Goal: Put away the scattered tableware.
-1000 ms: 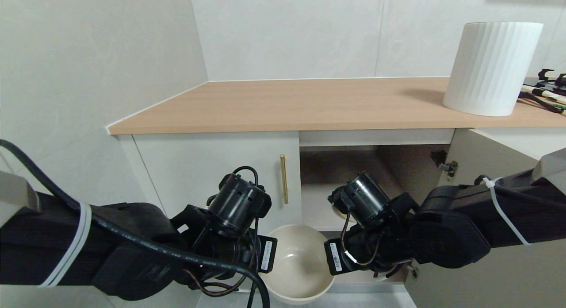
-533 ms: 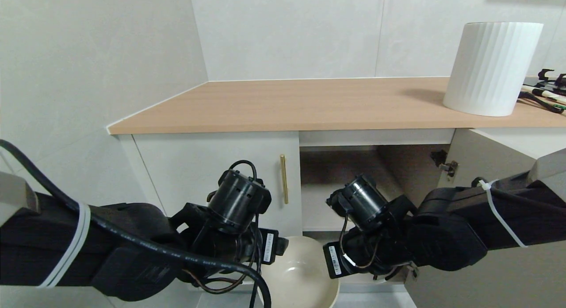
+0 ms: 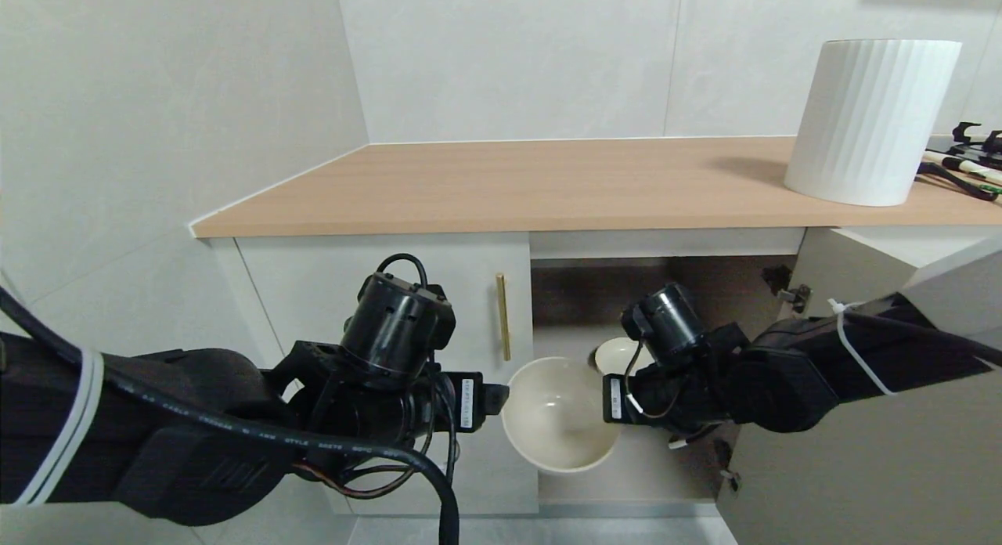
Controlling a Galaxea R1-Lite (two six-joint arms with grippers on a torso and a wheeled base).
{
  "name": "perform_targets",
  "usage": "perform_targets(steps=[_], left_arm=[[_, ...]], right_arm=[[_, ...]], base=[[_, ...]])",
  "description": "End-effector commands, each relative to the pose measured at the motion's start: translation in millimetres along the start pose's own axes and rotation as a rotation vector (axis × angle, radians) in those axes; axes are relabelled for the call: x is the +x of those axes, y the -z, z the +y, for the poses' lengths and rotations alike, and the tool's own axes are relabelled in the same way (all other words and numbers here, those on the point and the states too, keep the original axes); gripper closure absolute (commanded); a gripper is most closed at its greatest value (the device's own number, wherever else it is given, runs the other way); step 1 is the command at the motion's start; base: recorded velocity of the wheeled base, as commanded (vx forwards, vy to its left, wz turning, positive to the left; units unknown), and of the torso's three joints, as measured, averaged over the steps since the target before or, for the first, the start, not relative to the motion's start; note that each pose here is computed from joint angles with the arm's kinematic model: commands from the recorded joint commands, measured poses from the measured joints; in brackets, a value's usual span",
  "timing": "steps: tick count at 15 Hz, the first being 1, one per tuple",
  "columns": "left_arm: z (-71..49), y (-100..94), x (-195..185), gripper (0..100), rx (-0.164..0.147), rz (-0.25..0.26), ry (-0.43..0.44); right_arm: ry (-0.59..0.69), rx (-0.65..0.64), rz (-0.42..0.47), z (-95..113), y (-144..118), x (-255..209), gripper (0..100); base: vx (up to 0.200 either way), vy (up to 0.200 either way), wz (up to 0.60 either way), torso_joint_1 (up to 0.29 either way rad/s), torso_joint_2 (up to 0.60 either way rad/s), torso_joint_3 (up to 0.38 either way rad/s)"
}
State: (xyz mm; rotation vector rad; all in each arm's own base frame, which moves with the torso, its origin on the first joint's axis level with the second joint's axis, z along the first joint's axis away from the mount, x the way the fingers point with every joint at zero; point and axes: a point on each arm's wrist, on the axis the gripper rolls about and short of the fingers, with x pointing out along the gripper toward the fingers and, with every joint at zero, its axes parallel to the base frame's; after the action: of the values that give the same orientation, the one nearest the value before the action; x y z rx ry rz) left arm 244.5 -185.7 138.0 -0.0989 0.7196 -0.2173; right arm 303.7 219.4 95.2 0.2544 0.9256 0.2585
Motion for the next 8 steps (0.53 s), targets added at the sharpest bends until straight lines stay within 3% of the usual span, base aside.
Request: perform_targets(steps=[1,5,8], left_arm=[[0.7,-1.9,-3,0,-0.006,-0.009,0.002],[0.9,-3.1,-5,0,-0.008,-0.016,0.006],[1.1,-3.0,-5,0,-0.008,-0.016,0.006]], right_arm=[[0.101,0.124,-0.045,-40,-11,40,100],[0.143,0.226,-0.193,-77,-41,69,100],[0.168,0.263,-0.226,-91,-54,79,100]], base=[[0.0,0.0,0.0,0.0,0.0,0.0],[0.0,0.0,0.0,0.0,0.0,0.0],[0.0,0.0,0.0,0.0,0.0,0.0]])
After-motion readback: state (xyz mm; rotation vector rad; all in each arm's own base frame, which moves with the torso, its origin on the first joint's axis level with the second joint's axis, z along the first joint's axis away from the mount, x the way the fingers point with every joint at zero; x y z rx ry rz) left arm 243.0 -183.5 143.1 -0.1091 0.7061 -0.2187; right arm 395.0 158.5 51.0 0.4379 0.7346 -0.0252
